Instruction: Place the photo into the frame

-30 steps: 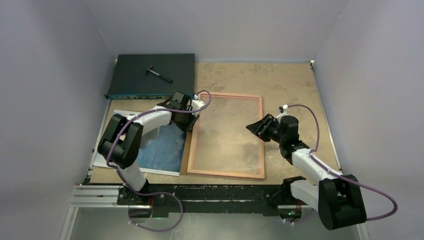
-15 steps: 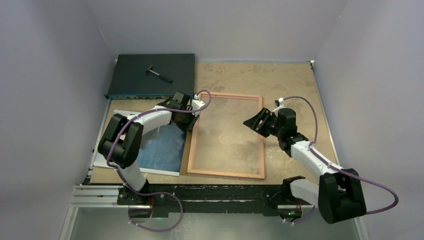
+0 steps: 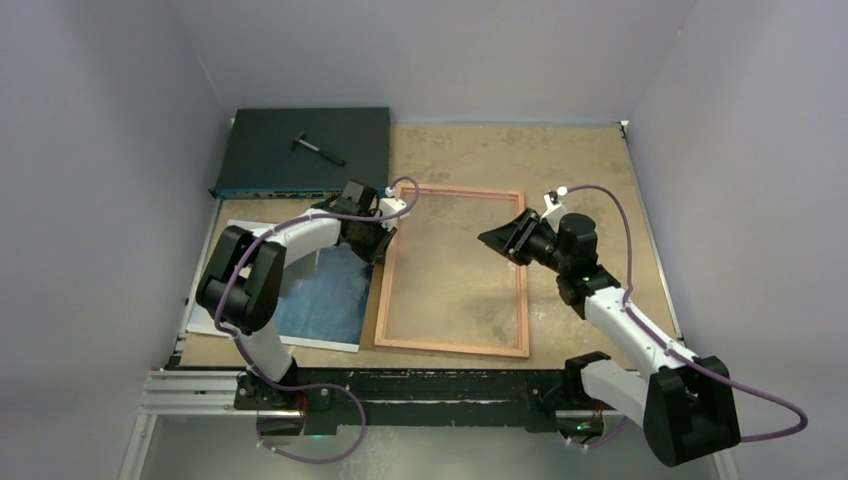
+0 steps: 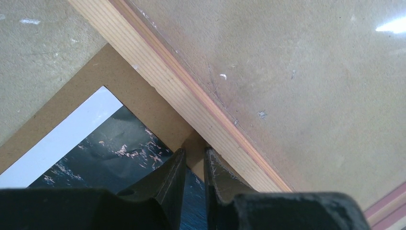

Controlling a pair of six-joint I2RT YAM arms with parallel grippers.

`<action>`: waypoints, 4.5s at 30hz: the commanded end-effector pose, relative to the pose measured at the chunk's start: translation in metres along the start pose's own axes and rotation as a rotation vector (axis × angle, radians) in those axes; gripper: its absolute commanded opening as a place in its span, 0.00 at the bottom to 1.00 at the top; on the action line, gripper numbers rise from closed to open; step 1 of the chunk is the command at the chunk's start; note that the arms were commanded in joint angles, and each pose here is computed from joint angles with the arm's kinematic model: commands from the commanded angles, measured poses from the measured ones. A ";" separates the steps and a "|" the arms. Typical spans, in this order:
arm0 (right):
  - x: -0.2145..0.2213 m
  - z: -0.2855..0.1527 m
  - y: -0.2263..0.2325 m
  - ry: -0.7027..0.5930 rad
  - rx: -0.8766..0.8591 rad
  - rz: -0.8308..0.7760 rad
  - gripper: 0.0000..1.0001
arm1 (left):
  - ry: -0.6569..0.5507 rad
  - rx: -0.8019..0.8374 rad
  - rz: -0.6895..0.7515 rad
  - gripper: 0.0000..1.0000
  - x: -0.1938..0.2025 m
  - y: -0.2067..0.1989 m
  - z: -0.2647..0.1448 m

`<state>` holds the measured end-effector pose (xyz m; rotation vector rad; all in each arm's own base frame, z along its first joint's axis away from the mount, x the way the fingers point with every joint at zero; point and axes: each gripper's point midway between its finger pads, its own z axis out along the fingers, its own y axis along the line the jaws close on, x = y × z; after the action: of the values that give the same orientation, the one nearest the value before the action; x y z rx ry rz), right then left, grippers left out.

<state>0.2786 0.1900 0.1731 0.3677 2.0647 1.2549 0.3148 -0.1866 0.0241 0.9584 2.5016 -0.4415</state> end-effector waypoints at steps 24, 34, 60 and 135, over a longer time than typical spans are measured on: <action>0.006 0.001 0.064 -0.015 -0.215 0.060 0.25 | 0.022 0.051 -0.027 0.15 0.011 -0.002 0.002; 0.018 0.009 0.036 0.003 -0.152 0.054 0.25 | 0.025 0.054 -0.029 0.14 0.013 -0.002 0.002; 0.022 0.019 -0.044 0.141 0.270 -0.193 0.88 | 0.024 0.060 -0.023 0.12 0.014 -0.004 0.000; 0.022 -0.031 -0.097 0.108 0.619 -0.204 0.89 | 0.038 0.133 0.039 0.08 0.010 -0.017 -0.020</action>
<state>0.2554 0.1421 0.0915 0.2769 2.4529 0.5653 0.3034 -0.1822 0.0236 0.9959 2.5234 -0.5281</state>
